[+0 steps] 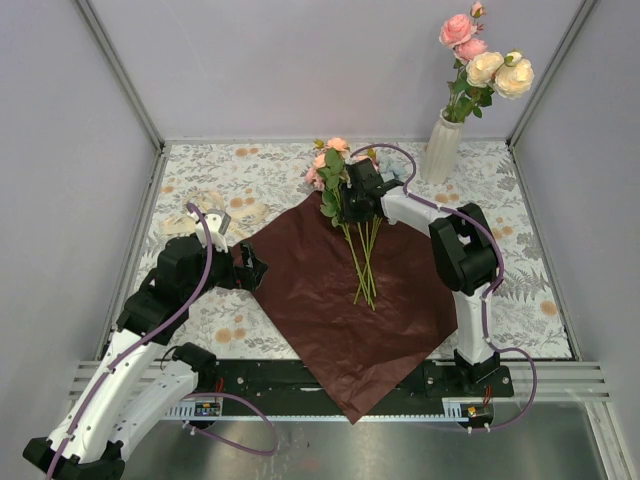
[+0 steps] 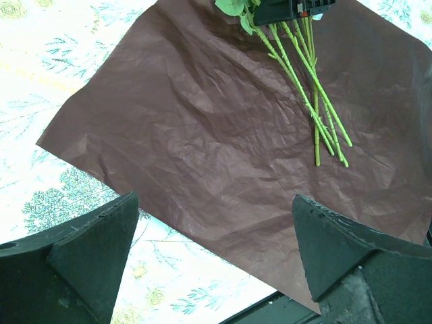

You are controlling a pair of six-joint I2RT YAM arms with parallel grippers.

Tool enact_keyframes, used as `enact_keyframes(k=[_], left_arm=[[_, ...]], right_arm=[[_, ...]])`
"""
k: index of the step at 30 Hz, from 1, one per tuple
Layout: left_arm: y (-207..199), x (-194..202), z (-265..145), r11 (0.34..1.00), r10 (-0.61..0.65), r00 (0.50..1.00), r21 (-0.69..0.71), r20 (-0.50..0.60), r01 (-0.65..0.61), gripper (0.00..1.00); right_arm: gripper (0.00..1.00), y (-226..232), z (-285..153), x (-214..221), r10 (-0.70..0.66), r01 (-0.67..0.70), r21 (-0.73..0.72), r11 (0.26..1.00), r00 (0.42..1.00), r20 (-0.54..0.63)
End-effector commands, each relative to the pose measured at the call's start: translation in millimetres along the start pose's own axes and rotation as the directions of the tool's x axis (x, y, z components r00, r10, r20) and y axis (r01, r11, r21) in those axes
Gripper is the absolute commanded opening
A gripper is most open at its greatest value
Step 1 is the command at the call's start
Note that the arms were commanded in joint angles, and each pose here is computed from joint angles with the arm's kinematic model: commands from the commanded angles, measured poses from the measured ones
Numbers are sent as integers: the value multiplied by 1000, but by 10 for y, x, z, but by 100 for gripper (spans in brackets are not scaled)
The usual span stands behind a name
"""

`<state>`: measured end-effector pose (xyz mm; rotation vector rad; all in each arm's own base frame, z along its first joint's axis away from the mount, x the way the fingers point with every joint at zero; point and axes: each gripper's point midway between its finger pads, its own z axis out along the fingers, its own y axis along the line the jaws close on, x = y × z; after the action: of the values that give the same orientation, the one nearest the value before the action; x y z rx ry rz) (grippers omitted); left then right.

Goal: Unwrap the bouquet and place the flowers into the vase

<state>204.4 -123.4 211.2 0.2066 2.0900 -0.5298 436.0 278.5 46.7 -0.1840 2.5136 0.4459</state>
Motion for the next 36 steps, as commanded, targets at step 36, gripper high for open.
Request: enact_keyframes(k=[36], left_arm=[[-64,-64,-12,999,11,999,35,34,-12,99]], right_arm=[[0,502,-2551,-1910,-200,248,54,967,613,764]])
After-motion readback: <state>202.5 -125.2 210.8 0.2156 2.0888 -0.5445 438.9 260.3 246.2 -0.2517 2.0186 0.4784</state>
